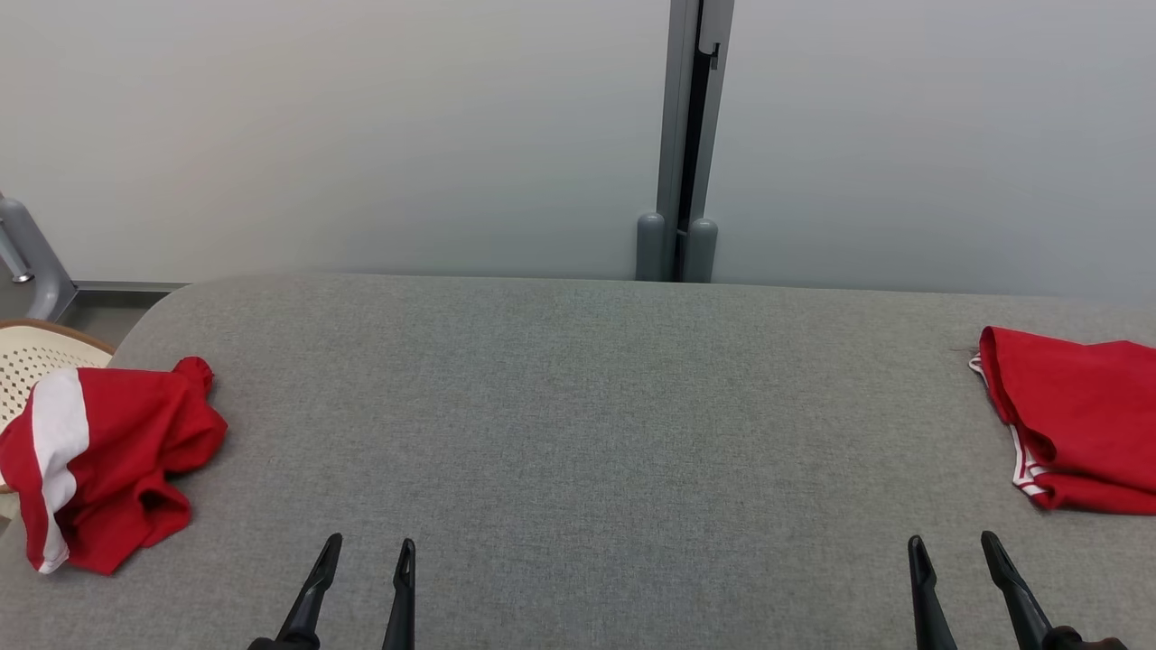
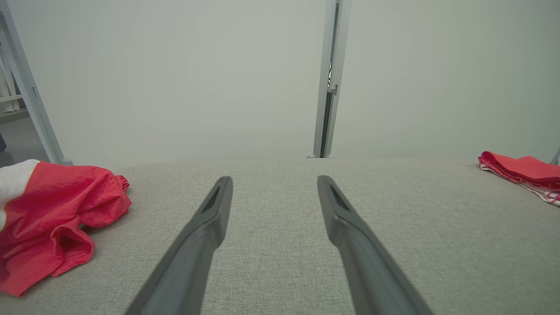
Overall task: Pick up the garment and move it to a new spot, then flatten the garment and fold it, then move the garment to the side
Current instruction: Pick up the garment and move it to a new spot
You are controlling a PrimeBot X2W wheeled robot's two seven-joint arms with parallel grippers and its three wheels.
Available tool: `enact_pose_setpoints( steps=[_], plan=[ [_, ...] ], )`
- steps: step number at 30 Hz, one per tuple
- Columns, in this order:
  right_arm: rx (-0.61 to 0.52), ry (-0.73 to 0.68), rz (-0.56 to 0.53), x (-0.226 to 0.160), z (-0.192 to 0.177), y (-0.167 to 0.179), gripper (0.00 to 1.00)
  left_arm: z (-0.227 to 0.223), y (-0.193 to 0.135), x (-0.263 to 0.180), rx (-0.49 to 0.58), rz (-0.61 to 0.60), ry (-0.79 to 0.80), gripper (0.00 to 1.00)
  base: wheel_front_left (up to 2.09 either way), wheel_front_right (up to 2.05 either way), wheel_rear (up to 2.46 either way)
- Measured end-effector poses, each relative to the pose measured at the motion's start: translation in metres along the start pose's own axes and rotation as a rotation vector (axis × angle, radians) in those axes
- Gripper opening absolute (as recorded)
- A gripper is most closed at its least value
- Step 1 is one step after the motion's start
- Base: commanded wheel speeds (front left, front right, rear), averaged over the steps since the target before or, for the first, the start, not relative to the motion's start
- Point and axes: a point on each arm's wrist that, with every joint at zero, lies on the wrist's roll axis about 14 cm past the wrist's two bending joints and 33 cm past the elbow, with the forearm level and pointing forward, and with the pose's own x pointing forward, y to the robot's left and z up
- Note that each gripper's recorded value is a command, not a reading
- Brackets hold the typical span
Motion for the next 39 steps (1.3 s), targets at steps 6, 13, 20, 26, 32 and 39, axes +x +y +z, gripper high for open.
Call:
enact_pose_setpoints(
  steps=[6, 13, 20, 26, 32, 39],
  plan=[
    [0.004, 0.004, 0.015, 0.001, -0.001, 0.005, 1.00, 0.001, 0.004, -0.002, 0.008, 0.013, -0.005, 1.00, 0.00, 0.00, 0.00],
    [0.047, 0.012, 0.097, 0.010, -0.003, 0.031, 1.00, 0.013, 0.024, -0.012, 0.020, 0.094, -0.044, 1.00, 0.00, 0.00, 0.00],
    [0.071, 0.037, 0.228, 0.023, -0.009, 0.070, 1.00, 0.019, 0.058, -0.036, 0.031, 0.224, -0.064, 1.00, 0.00, 0.00, 0.00],
    [0.087, 0.061, 0.364, 0.034, -0.013, 0.112, 1.00, 0.027, 0.093, -0.065, 0.040, 0.373, -0.089, 1.00, 0.00, 0.00, 0.00],
    [0.096, 0.077, 0.484, 0.053, -0.020, 0.149, 1.00, 0.035, 0.120, -0.081, 0.053, 0.504, -0.096, 1.00, 0.00, 0.00, 0.00],
    [0.093, 0.105, 0.573, 0.064, -0.031, 0.171, 1.00, 0.043, 0.139, -0.093, 0.070, 0.614, -0.102, 1.00, 0.00, 0.00, 0.00]
  ],
)
